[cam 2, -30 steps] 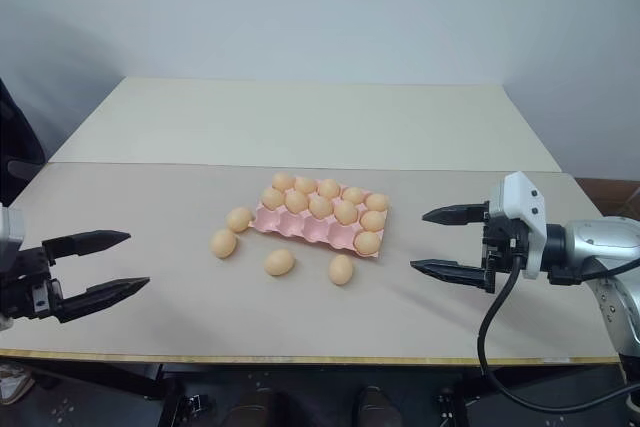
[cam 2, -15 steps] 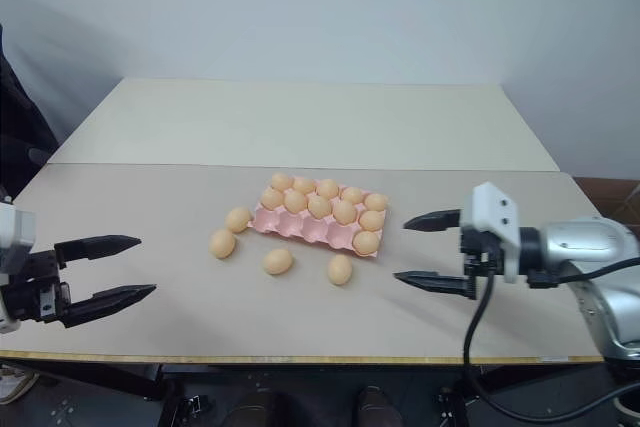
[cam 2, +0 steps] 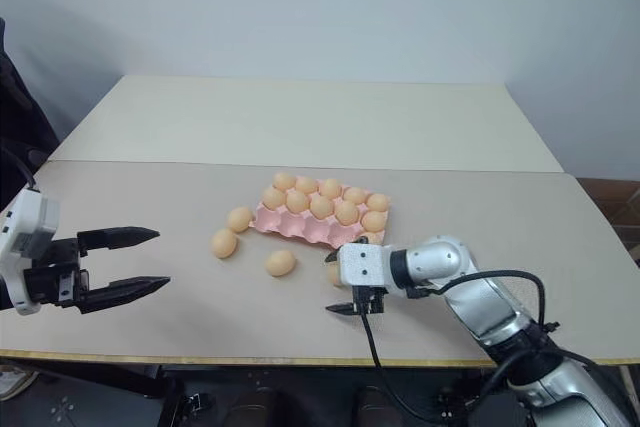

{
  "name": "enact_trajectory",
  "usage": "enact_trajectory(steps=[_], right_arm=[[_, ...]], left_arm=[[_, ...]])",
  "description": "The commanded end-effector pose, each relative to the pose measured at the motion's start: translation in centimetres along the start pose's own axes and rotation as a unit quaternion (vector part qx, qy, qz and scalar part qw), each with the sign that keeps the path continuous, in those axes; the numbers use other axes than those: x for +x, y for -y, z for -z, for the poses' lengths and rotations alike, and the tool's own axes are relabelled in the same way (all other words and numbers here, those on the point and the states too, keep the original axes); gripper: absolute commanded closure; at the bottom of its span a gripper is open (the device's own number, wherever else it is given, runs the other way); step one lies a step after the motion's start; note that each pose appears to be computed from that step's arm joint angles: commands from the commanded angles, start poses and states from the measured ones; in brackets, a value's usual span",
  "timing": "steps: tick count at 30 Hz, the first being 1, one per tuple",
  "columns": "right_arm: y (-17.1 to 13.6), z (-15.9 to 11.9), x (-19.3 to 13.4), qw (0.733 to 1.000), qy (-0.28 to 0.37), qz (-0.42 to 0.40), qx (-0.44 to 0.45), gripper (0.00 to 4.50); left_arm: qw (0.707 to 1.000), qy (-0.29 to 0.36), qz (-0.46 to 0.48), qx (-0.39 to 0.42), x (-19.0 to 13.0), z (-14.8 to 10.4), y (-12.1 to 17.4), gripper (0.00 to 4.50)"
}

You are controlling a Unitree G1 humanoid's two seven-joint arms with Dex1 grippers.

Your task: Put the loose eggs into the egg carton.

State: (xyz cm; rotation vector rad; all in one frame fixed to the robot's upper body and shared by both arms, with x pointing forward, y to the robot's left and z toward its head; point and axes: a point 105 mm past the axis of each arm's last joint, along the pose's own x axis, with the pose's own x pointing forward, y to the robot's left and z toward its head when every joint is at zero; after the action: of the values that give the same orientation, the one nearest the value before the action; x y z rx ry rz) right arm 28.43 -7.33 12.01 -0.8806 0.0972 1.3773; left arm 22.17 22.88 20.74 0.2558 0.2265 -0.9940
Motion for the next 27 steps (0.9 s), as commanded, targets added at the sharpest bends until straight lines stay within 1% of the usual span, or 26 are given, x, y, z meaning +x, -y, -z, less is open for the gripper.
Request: enact_trajectory(steps=[1,8,11,15,17,21,25,27], right_arm=[[1.1,-0.1,0.0,0.999,-0.007,0.019,-0.030,0.00],[0.8,0.3,0.2,1.000,-0.009,0.000,-0.030,0.00],[0.8,0.4,0.2,1.000,-0.008,-0.001,-0.030,0.59],[1.1,0.4,0.1,0.999,-0.009,0.008,-0.031,1.96],[1.4,-0.1,-0.2,0.999,0.001,0.017,-0.029,2.43],[2.2,-1.7,-1.1,0.999,0.030,0.028,-0.024,2.43],[4.1,-4.3,-2.2,0.995,0.079,0.059,-0.020,2.43],[5.2,-4.8,-2.4,0.993,0.086,0.077,-0.021,2.43]], left_arm=[[1.000,0.001,0.003,0.024,-0.1,-0.8,0.2,0.03],[1.000,0.002,-0.002,0.023,-0.2,-0.7,0.4,0.03],[1.000,0.002,-0.003,0.024,-0.2,-0.7,0.4,0.00],[1.000,0.003,-0.004,0.025,-0.2,-0.7,0.4,0.00],[1.000,0.004,-0.004,0.026,-0.2,-0.7,0.4,0.00],[1.000,0.005,-0.005,0.027,-0.2,-0.8,0.4,0.00],[1.000,0.006,-0.006,0.030,-0.2,-0.8,0.3,0.00],[0.999,0.008,-0.006,0.031,-0.1,-0.8,0.3,0.00]])
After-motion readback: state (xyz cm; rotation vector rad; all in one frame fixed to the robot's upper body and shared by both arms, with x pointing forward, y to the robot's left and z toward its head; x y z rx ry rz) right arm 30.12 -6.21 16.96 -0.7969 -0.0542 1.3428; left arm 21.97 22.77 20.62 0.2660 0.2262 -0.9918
